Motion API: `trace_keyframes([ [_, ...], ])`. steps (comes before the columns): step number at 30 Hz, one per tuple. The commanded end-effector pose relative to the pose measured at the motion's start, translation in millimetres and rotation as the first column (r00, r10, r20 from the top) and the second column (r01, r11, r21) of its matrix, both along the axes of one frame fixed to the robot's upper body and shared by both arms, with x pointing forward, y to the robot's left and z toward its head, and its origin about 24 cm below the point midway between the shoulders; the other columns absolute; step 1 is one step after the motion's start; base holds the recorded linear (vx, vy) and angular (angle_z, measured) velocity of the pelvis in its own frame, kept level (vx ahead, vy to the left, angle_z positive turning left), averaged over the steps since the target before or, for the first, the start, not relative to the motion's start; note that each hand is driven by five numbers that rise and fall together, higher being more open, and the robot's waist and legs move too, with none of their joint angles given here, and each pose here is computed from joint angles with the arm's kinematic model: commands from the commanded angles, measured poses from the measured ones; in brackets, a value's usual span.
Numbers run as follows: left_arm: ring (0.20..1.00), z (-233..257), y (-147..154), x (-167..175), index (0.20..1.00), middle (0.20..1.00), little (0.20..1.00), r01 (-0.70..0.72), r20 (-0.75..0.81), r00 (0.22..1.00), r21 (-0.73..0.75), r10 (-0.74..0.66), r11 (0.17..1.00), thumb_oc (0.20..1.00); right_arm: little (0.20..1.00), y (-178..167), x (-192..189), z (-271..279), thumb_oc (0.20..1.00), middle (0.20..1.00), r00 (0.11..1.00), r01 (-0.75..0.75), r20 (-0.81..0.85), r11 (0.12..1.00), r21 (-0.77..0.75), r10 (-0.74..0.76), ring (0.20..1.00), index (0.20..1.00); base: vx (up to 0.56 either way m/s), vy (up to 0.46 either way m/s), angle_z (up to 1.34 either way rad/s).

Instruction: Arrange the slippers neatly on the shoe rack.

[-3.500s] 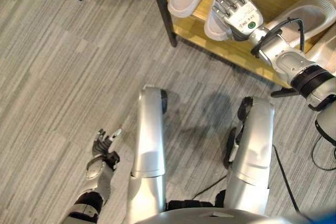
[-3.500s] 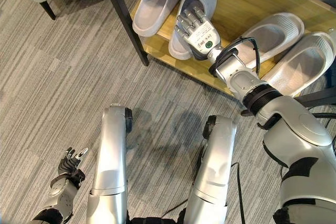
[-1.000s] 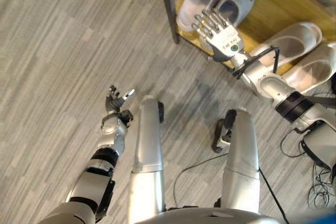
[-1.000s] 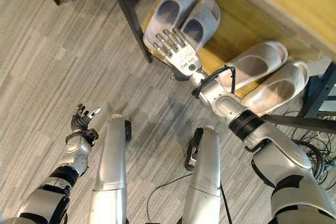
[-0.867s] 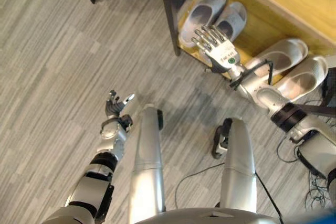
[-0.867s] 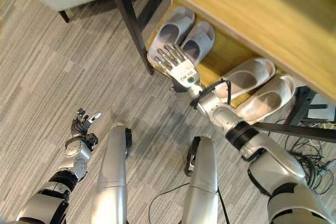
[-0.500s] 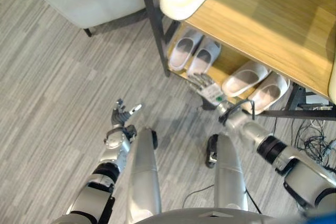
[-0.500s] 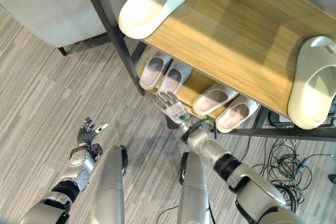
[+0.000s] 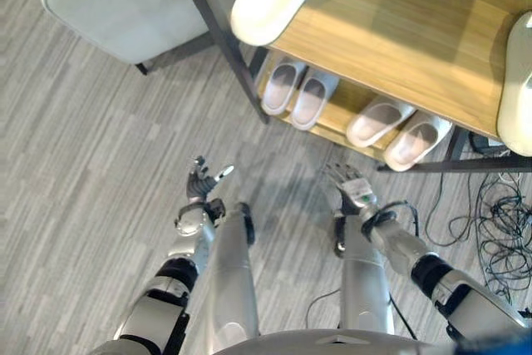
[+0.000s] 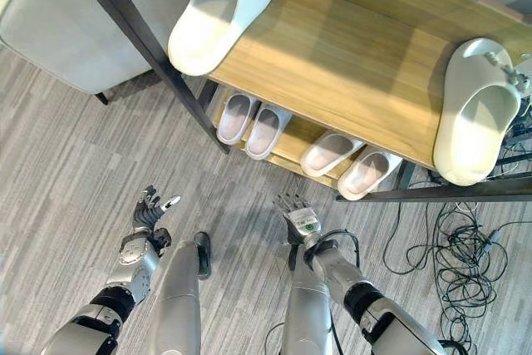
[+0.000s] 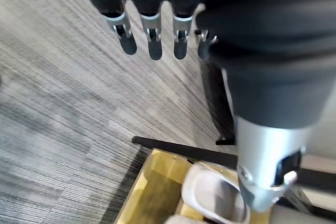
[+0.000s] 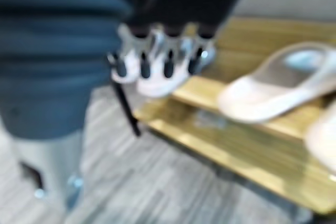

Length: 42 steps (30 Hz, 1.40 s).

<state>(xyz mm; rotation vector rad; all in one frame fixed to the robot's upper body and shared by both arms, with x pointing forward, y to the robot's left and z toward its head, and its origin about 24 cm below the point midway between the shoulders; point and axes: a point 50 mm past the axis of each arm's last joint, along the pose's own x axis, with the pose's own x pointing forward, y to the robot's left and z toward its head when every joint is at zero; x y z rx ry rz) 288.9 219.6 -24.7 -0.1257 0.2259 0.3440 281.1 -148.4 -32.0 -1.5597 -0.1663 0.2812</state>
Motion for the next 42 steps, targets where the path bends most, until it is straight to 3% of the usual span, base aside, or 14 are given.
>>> trace_keyframes([
  [1,1.0,12,-15,11,1.0,1.0,1.0,0.079,0.069,0.994,0.043,-0.082,0.996,1.0,1.0,-10,4,5,1.0,1.0,0.998,0.038,0.039,0.999,0.015,-0.039,1.0,1.0,0.0,0.064,-0.02],
  [2,1.0,7,-30,10,1.0,1.0,1.0,0.146,0.041,0.988,0.083,-0.15,0.986,1.0,1.0,-16,-1,-2,1.0,1.0,0.998,0.069,0.013,0.998,0.015,-0.069,1.0,1.0,0.09,0.017,-0.03],
  [8,1.0,4,-38,3,1.0,1.0,1.0,0.235,0.044,0.97,0.096,-0.24,0.967,1.0,1.0,-36,-21,-23,1.0,1.0,0.987,0.137,-0.086,0.99,-0.015,-0.138,1.0,1.0,0.09,-0.02,-0.11],
  [9,1.0,75,-18,13,1.0,1.0,1.0,0.26,0.319,0.898,0.172,-0.303,0.95,1.0,1.0,-50,-35,-32,1.0,1.0,0.976,0.169,-0.133,0.985,-0.042,-0.174,1.0,1.0,0.09,-0.04,-0.03],
  [10,1.0,48,-21,-13,1.0,1.0,1.0,0.326,0.247,0.9,0.165,-0.359,0.931,1.0,1.0,-57,-39,-38,1.0,1.0,0.962,0.218,-0.158,0.975,-0.037,-0.221,1.0,1.0,0.09,-0.04,-0.03],
  [13,1.0,20,-20,-39,1.0,1.0,1.0,0.377,0.133,0.905,0.193,-0.405,0.906,1.0,1.0,-57,-43,-44,1.0,1.0,0.949,0.247,-0.196,0.969,-0.027,-0.247,1.0,1.0,0.06,-0.054,0.18],
  [14,1.0,5,-23,-60,1.0,1.0,1.0,0.48,0.024,0.866,0.247,-0.5,0.842,1.0,1.0,-66,-55,-52,1.0,1.0,0.929,0.283,-0.242,0.959,-0.022,-0.279,1.0,1.0,0.12,-0.078,0.21],
  [20,1.0,-6,-31,-71,1.0,1.0,1.0,0.549,-0.037,0.83,0.225,-0.556,0.805,1.0,1.0,-85,-83,-70,1.0,1.0,0.872,0.341,-0.345,0.936,-0.085,-0.349,1.0,1.0,0.09,-0.055,0.0],
  [24,1.0,-9,-38,-82,1.0,1.0,1.0,0.639,-0.066,0.766,0.19,-0.64,0.745,1.0,1.0,-101,-117,-87,1.0,1.0,0.781,0.404,-0.462,0.904,-0.141,-0.421,1.0,1.0,0.12,-0.078,-0.03],
  [32,1.0,-12,-52,-84,1.0,1.0,1.0,0.717,-0.115,0.692,0.229,-0.713,0.658,1.0,1.0,-105,-146,-101,1.0,1.0,0.664,0.488,-0.582,0.862,-0.137,-0.469,1.0,1.0,0.06,-0.076,-0.07],
  [34,1.0,-5,-62,-81,1.0,1.0,1.0,0.771,-0.126,0.617,0.295,-0.777,0.564,1.0,1.0,-107,-158,-104,1.0,1.0,0.619,0.522,-0.621,0.843,-0.132,-0.481,1.0,1.0,0.03,-0.075,-0.06],
  [42,1.0,22,-87,-75,1.0,1.0,1.0,0.836,-0.066,0.463,0.363,-0.884,0.411,1.0,1.0,-116,-193,-114,1.0,1.0,0.488,0.576,-0.693,0.792,-0.201,-0.531,1.0,1.0,-0.01,-0.063,-0.03],
])
